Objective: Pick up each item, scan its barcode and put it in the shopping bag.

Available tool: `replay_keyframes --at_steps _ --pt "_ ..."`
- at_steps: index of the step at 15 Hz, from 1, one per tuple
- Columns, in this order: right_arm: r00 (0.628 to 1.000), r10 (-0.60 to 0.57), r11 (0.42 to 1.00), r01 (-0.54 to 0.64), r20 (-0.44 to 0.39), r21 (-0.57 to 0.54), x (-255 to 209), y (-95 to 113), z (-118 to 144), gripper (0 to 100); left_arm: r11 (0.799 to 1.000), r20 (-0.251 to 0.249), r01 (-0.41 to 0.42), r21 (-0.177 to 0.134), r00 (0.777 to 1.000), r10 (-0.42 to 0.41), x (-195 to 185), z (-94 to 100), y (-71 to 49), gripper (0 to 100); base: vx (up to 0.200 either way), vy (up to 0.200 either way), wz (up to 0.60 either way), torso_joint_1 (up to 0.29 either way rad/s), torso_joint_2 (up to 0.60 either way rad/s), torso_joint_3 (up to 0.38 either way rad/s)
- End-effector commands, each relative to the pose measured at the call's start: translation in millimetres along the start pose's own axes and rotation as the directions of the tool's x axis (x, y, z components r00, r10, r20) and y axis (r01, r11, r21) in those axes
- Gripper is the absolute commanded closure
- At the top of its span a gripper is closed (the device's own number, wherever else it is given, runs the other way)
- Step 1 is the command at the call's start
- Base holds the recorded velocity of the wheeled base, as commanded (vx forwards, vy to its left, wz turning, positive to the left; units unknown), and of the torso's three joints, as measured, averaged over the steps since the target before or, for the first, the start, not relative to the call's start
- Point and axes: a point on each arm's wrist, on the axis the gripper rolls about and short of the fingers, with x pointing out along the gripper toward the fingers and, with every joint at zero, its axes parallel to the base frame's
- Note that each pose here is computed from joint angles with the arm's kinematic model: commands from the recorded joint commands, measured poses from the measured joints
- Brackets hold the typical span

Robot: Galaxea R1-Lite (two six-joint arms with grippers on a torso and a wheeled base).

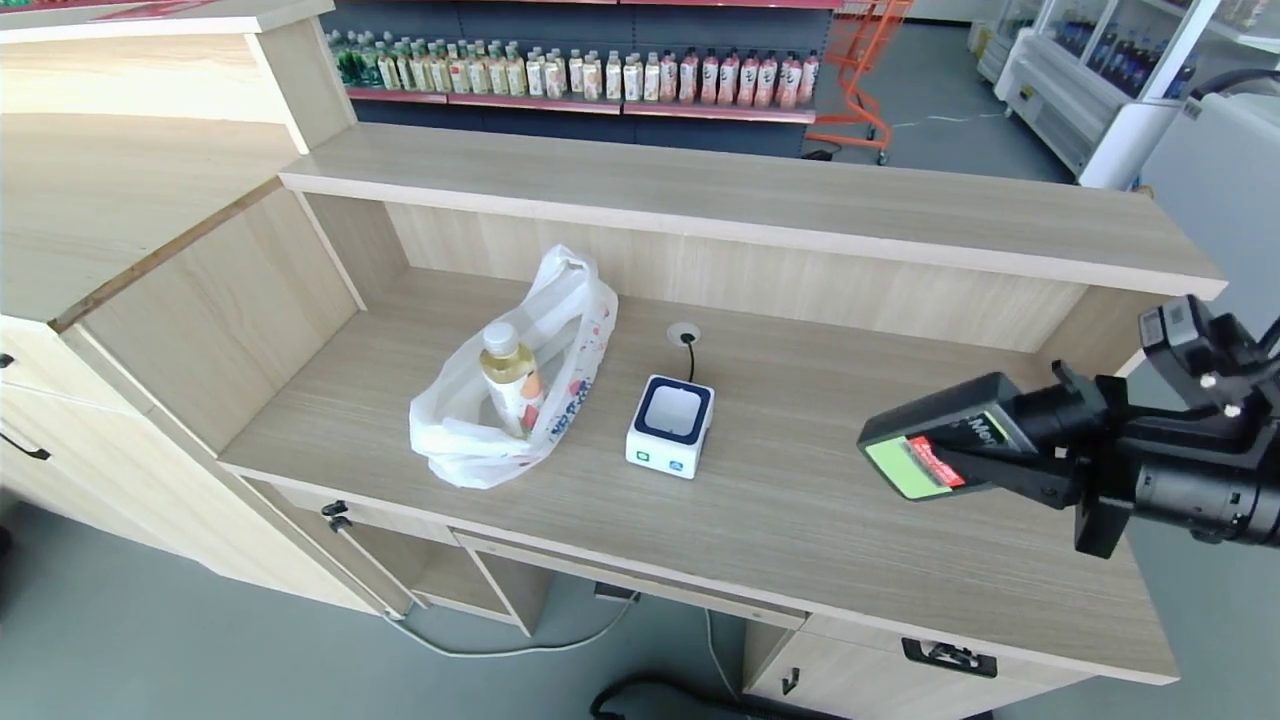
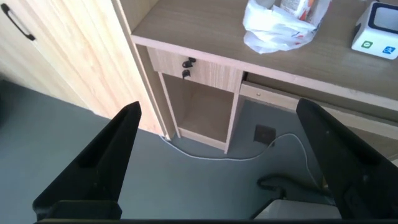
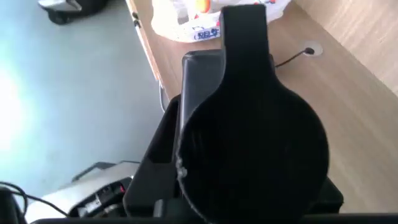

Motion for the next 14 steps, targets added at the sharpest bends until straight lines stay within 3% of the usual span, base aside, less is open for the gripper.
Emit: replay_keyframes --at_steps 1,4,9,12,14 --pt "0.982 -0.187 0.932 0.190 -0.038 0.310 11.0 -1.3 14.1 100 1.000 0.000 -0.003 0.000 1.000 0.003 0.0 0.0 0.0 0 0.000 0.000 0.00 0.000 0.00 0.000" --pt "0.952 -0.261 0.804 0.306 -0.159 0.511 17.6 6.0 -0.9 100 1.000 0.002 -0.003 0.000 1.000 0.003 0.0 0.1 0.0 0 0.000 0.000 0.60 0.006 0.00 0.004" --pt "0.958 -0.200 0.797 0.281 -0.204 0.534 47.4 0.8 -14.7 100 1.000 0.000 -0.003 0.000 1.000 0.003 0.0 0.0 0.0 0 0.000 0.000 0.00 0.000 0.00 0.000" --pt "0.958 -0.170 0.799 0.270 -0.229 0.538 74.0 -4.8 -31.8 100 1.000 0.002 -0.003 0.000 1.000 0.003 0.0 0.1 0.0 0 0.000 0.000 0.00 0.000 0.00 0.000" --pt "0.942 -0.207 0.790 0.320 -0.264 0.523 114.8 -19.4 -54.3 100 1.000 0.000 -0.003 0.000 1.000 0.003 0.0 0.0 0.0 0 0.000 0.000 0.00 0.000 0.00 0.000"
